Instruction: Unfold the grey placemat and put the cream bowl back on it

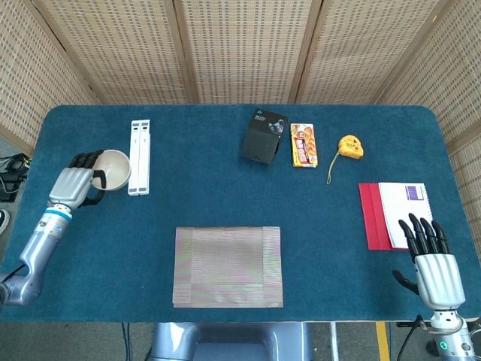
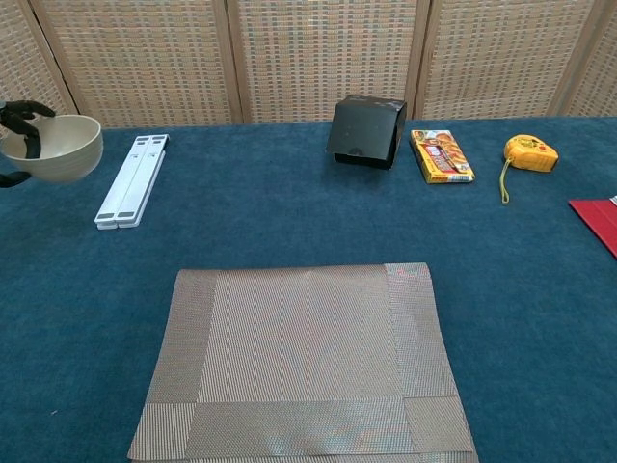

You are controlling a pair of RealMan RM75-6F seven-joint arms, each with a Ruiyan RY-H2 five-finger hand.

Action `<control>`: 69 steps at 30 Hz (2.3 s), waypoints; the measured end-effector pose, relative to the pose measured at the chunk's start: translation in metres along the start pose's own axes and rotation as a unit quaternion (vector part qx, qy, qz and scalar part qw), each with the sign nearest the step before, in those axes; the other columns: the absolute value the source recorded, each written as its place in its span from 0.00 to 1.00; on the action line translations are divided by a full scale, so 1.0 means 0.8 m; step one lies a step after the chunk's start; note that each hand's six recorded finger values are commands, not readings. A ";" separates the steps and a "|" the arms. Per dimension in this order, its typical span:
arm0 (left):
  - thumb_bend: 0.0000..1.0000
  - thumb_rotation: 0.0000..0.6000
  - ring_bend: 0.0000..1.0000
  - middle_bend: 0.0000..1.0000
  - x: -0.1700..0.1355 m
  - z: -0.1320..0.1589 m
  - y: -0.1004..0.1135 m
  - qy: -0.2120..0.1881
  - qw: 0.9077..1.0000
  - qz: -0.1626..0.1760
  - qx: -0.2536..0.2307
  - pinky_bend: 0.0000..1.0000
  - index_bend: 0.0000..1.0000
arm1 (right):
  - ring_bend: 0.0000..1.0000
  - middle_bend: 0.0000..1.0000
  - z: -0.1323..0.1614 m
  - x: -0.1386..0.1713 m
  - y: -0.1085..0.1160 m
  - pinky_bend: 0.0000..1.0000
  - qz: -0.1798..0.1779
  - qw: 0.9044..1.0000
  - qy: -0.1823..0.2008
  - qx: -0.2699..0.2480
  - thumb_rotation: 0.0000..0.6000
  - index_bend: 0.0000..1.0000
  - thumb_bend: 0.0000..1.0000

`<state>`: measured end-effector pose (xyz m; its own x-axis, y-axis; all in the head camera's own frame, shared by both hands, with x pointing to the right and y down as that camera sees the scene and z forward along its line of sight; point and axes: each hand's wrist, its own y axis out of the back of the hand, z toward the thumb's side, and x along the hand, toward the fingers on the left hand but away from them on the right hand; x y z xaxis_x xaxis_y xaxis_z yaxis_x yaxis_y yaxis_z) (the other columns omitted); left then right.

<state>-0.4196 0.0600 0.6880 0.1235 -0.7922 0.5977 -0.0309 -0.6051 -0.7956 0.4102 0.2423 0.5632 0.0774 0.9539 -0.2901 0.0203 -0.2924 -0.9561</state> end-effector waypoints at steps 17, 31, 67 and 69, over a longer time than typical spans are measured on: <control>0.00 1.00 0.00 0.00 -0.015 -0.034 -0.034 0.041 0.996 -0.070 -0.020 0.00 0.00 | 0.00 0.00 0.006 0.003 -0.003 0.00 0.004 1.000 0.009 -0.003 1.00 0.03 0.00; 0.00 1.00 0.00 0.00 -0.076 0.043 0.029 -0.119 0.992 0.029 0.009 0.00 0.02 | 0.00 0.00 0.007 0.004 -0.004 0.00 0.007 1.000 0.010 -0.003 1.00 0.03 0.00; 0.26 1.00 0.00 0.00 -0.186 0.231 -0.160 -0.453 0.875 -0.098 0.143 0.00 0.47 | 0.00 0.00 -0.008 -0.005 -0.010 0.00 0.016 1.000 -0.013 -0.002 1.00 0.03 0.00; 0.26 1.00 0.00 0.00 -0.185 0.234 -0.163 -0.454 0.873 -0.101 0.146 0.00 0.48 | 0.00 0.00 -0.008 -0.005 -0.010 0.00 0.015 1.000 -0.013 -0.003 1.00 0.03 0.00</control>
<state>-0.2481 0.2710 0.6848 0.8367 -0.2019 0.5090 0.3201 -0.5738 -0.7538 0.4165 0.2406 0.5720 0.0514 0.9462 -0.3194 0.0237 -0.3209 -0.9468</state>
